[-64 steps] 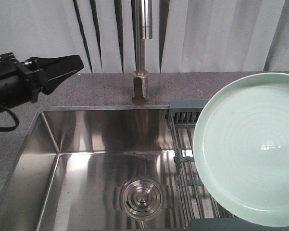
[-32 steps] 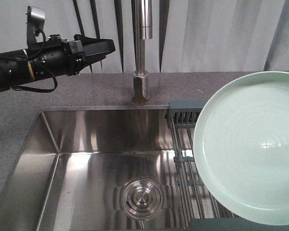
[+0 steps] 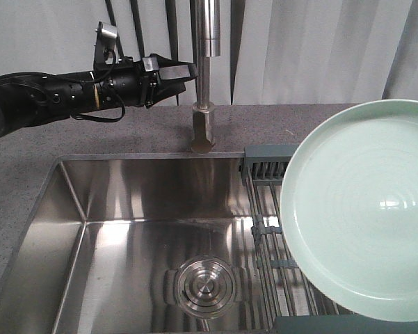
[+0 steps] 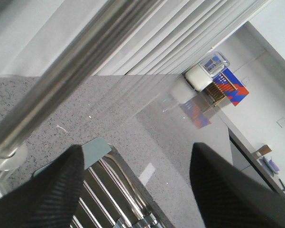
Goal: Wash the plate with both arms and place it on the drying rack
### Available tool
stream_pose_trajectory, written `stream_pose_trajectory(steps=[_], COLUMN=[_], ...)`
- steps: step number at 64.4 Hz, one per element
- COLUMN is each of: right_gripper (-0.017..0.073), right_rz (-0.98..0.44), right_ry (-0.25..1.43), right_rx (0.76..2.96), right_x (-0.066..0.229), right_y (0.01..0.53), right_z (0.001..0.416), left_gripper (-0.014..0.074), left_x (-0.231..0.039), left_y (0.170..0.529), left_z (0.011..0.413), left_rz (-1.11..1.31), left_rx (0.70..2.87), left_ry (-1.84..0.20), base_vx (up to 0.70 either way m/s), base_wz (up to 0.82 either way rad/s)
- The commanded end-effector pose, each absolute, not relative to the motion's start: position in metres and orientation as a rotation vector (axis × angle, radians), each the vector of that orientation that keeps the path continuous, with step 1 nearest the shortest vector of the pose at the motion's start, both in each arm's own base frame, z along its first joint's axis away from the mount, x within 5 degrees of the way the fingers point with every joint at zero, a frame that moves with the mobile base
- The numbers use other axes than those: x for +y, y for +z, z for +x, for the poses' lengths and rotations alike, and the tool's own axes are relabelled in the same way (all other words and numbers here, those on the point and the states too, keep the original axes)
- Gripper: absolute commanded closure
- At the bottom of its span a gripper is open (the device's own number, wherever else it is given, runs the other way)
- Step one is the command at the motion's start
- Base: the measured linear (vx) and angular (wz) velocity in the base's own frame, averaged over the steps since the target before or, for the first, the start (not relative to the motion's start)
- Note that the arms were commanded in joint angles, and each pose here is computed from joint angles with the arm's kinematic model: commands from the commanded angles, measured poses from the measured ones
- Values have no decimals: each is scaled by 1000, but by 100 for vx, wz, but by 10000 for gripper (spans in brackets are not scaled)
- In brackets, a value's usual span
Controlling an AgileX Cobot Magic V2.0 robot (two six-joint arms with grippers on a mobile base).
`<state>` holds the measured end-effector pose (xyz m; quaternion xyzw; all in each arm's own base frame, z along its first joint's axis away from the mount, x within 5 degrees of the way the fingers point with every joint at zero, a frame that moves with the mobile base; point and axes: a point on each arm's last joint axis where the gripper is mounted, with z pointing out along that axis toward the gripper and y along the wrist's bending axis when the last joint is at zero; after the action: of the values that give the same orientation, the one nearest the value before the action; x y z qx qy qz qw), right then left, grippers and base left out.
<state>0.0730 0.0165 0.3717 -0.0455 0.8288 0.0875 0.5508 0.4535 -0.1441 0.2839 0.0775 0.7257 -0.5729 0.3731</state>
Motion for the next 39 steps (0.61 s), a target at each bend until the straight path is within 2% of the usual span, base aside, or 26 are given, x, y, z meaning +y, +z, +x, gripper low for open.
stream_pose_trajectory(steps=[1, 39], right_gripper=[563, 563], right_rz=[-100, -100], right_ry=[201, 201], right_rx=[1852, 1849], right_x=[16, 16], right_y=[387, 387], right_z=[75, 75], left_gripper=[125, 125], left_x=[-149, -174], left_y=[318, 285], left_z=[452, 469], left_rz=[225, 217], left_rx=[1741, 1762], left_ry=[-1527, -1601], base_vx=[0, 0], base_wz=[0, 0])
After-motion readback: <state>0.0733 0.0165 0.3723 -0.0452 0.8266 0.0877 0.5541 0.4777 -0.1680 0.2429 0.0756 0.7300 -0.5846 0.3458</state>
